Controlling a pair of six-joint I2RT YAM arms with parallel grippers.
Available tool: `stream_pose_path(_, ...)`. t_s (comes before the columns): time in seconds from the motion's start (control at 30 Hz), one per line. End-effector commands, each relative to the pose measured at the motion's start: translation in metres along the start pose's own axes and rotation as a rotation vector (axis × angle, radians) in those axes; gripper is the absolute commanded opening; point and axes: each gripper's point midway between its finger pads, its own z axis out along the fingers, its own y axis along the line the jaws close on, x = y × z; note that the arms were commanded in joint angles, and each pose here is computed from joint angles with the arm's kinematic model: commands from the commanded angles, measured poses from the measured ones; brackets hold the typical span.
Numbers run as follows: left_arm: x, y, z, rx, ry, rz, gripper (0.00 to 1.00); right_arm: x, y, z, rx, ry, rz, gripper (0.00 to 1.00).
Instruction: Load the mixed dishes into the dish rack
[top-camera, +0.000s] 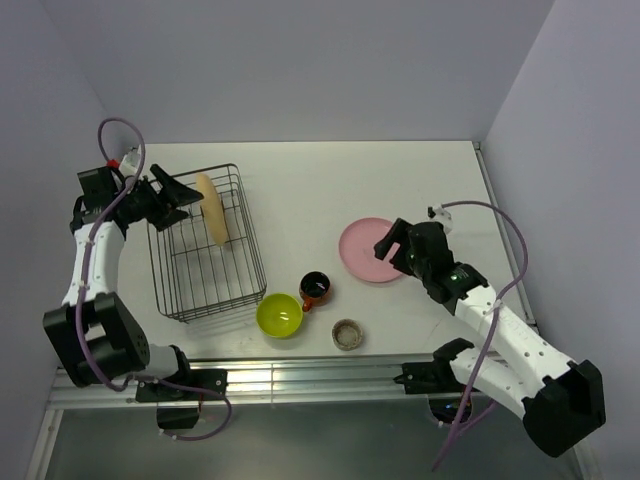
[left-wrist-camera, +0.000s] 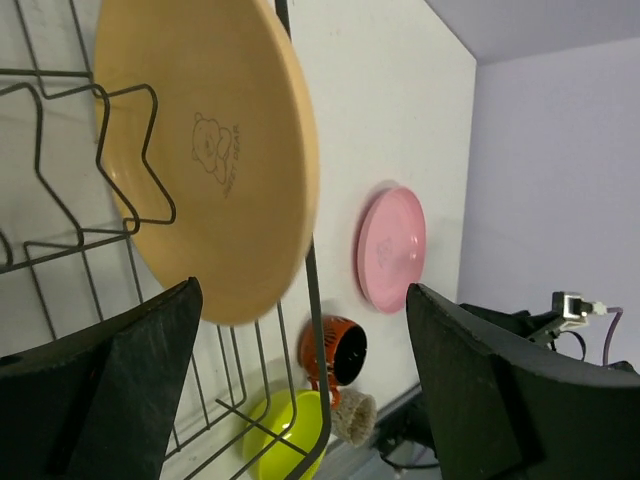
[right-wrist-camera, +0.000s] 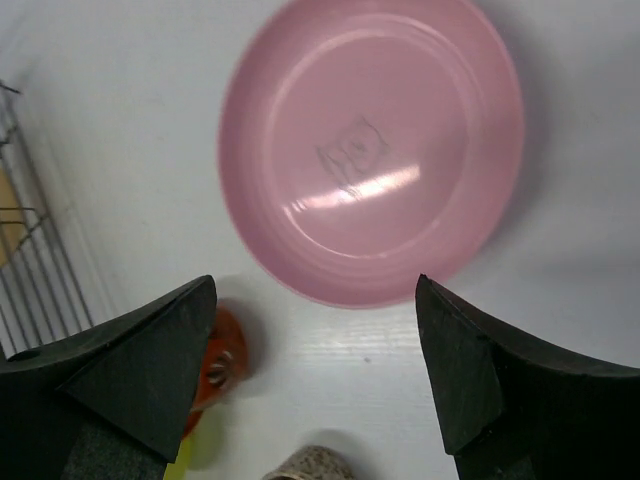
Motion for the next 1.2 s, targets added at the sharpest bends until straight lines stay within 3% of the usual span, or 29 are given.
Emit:
stream_pose_path(0.0, -0.012, -0.021, -0.031, -0.066, -0.169, 0.042, 0.89, 0.027, -0.016, 0.012, -0.004, 0.114, 0.124, 0.87)
stream_pose_path(0.23, 0.001, -0.09, -0.069, 0.031, -0.303, 0.146, 0.86, 0.046, -0.054, 0.029, 0.092, 0.135, 0.224, 0.85)
stream_pose_path(0.37, 0.026, -0.133, -0.056, 0.075, -0.247, 0.249, 0.85, 0.059, -0.054, 0.043, 0.078, 0.19, 0.253, 0.83)
stream_pose_path(0.4, 0.046, -0.148, -0.046, 0.104, -0.187, 0.293, 0.85, 0.064, -0.057, 0.05, 0.087, 0.203, 0.26, 0.81)
stream_pose_path(0.63, 0.115, -0.181, -0.008, 0.139, -0.027, 0.496, 0.83, 0.072, -0.068, 0.071, 0.119, 0.23, 0.291, 0.66)
stream_pose_path(0.73, 0.152, -0.184, 0.007, 0.095, 0.035, 0.616, 0.83, 0.073, -0.073, 0.075, 0.144, 0.224, 0.296, 0.55)
stream_pose_path(0.83, 0.176, -0.186, 0.015, 0.054, 0.047, 0.715, 0.84, 0.078, -0.078, 0.078, 0.157, 0.237, 0.298, 0.37)
stream_pose_path(0.87, 0.189, -0.19, 0.015, 0.067, 0.066, 0.749, 0.85, 0.08, -0.079, 0.08, 0.158, 0.24, 0.296, 0.14)
stream_pose_path(0.9, 0.19, -0.189, 0.017, 0.051, 0.053, 0.78, 0.85, 0.079, -0.077, 0.082, 0.146, 0.239, 0.291, 0.0)
stream_pose_path(1.17, 0.231, -0.187, 0.017, 0.073, 0.032, 1.027, 0.88, 0.056, -0.064, 0.065, 0.091, 0.182, 0.231, 0.0)
